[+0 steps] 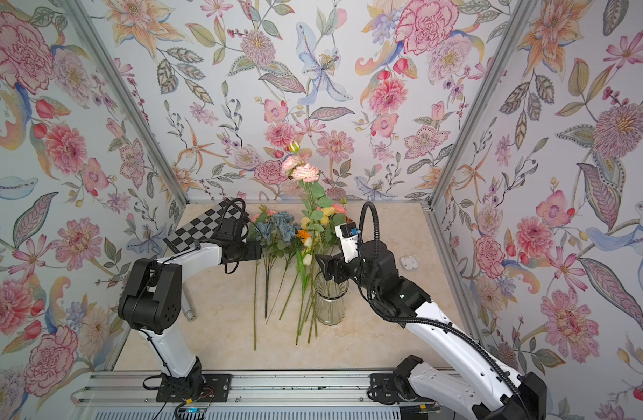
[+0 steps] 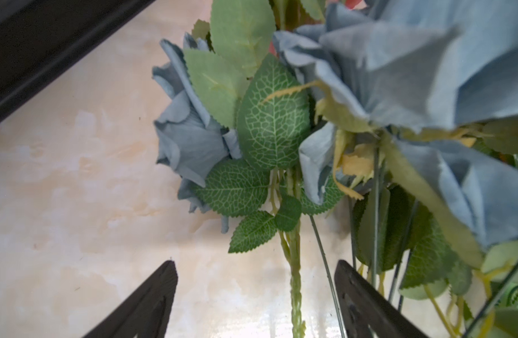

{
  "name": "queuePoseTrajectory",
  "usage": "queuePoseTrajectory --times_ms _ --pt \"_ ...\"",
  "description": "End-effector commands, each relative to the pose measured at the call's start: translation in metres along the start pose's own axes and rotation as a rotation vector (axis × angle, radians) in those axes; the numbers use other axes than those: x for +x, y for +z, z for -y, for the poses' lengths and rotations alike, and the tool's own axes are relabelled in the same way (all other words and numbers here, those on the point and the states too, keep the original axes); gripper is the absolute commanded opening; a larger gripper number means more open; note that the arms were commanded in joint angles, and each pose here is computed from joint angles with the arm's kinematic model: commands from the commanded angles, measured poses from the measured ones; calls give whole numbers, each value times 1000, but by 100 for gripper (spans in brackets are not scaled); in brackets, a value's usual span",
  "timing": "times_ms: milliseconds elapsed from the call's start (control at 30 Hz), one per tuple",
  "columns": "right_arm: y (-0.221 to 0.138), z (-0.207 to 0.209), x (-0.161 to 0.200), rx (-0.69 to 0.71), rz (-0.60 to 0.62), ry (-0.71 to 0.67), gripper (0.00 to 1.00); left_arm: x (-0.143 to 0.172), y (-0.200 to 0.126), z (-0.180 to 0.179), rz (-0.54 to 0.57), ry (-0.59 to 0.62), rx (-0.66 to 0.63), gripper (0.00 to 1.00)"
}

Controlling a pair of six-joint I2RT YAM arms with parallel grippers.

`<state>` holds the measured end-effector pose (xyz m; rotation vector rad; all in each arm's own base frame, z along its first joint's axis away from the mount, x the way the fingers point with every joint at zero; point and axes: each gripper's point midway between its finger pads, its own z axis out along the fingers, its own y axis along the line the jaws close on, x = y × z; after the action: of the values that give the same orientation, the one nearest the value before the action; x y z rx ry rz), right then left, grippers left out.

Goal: Place the pink flowers into the vase
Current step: Place the flower in the vase, then pick up the flower at the center of the board.

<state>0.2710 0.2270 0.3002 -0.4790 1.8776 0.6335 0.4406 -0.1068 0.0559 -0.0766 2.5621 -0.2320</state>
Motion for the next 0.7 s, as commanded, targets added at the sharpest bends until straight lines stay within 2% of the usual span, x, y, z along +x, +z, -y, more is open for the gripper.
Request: queuePoseTrajectory --times_ms 0,233,500,667 --pt "-23 6 -24 62 70 -4 96 18 5 0 -55 13 -5 80" --pt "-53 17 -51 151 146 -51 99 22 16 0 -81 25 -4 59" --pt "-71 22 -70 201 200 -79 99 23 23 4 -90 29 13 49" --pt "-78 23 -80 219 220 -102 100 22 26 9 -94 18 37 30"
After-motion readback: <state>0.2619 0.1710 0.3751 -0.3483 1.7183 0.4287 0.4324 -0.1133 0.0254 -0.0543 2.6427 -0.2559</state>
